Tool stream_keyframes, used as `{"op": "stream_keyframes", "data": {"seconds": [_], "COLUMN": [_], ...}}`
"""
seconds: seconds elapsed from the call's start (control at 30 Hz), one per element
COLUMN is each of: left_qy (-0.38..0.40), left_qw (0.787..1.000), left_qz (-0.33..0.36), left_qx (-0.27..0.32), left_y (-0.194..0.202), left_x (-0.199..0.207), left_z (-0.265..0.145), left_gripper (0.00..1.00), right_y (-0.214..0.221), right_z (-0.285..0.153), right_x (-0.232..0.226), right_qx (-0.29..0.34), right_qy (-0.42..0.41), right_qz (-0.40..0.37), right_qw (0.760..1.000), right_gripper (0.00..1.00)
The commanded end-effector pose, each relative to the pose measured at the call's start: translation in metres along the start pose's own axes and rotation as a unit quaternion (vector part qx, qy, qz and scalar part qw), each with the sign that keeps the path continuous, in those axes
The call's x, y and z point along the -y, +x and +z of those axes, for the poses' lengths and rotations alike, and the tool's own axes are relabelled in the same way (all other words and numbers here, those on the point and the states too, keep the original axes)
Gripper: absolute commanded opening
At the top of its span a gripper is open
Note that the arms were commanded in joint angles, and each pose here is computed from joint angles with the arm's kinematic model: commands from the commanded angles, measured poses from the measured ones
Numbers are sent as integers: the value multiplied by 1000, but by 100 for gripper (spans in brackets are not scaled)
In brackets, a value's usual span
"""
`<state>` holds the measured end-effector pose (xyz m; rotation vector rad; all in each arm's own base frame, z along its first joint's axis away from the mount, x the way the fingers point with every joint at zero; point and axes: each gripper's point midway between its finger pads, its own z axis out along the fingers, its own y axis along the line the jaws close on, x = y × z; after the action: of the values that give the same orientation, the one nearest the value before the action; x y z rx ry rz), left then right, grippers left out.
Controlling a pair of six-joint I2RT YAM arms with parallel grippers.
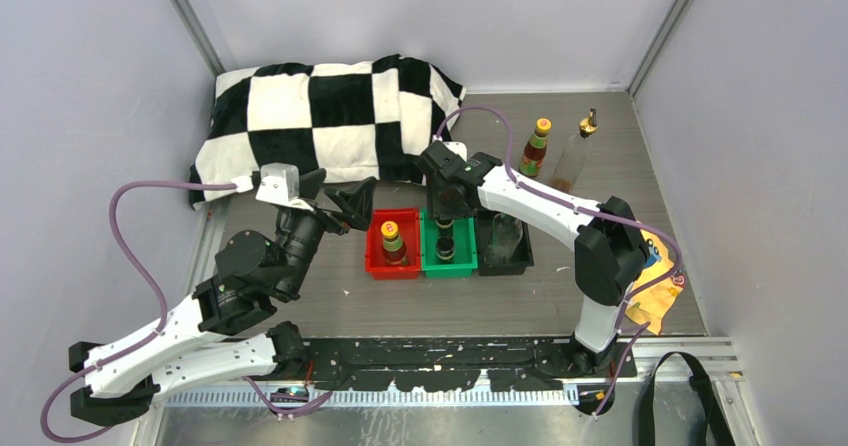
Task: Organize the condiment bottles
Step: Place the bottle in the storage box.
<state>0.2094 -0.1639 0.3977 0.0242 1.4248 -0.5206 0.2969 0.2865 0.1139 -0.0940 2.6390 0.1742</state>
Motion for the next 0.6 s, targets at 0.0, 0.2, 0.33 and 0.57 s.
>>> {"op": "stream_keyframes", "data": {"seconds": [0.0, 0.2, 0.33, 0.57], "left_qy": [6, 8, 9, 9], "left_qw": [1000, 1000, 1000, 1000], "left_qz": [-14, -15, -16, -18], "left_qx": [15, 15, 15, 14], "left_y": [-12, -12, -13, -12], "left_x": [5, 6, 6, 7], "left_z": [1, 2, 2, 1], "left_gripper": [100, 100, 100, 100], "right_y": [-16, -16, -16, -13], "right_z": [-20, -22, -24, -23], "right_x": [0, 2, 2, 2], "right_qx": [34, 33, 33, 30], "right_qy": [-14, -12, -12, -13], "right_qz": [11, 10, 10, 11], "right_qw": [999, 999, 999, 999], "right_gripper": [29, 37, 40, 46]}}
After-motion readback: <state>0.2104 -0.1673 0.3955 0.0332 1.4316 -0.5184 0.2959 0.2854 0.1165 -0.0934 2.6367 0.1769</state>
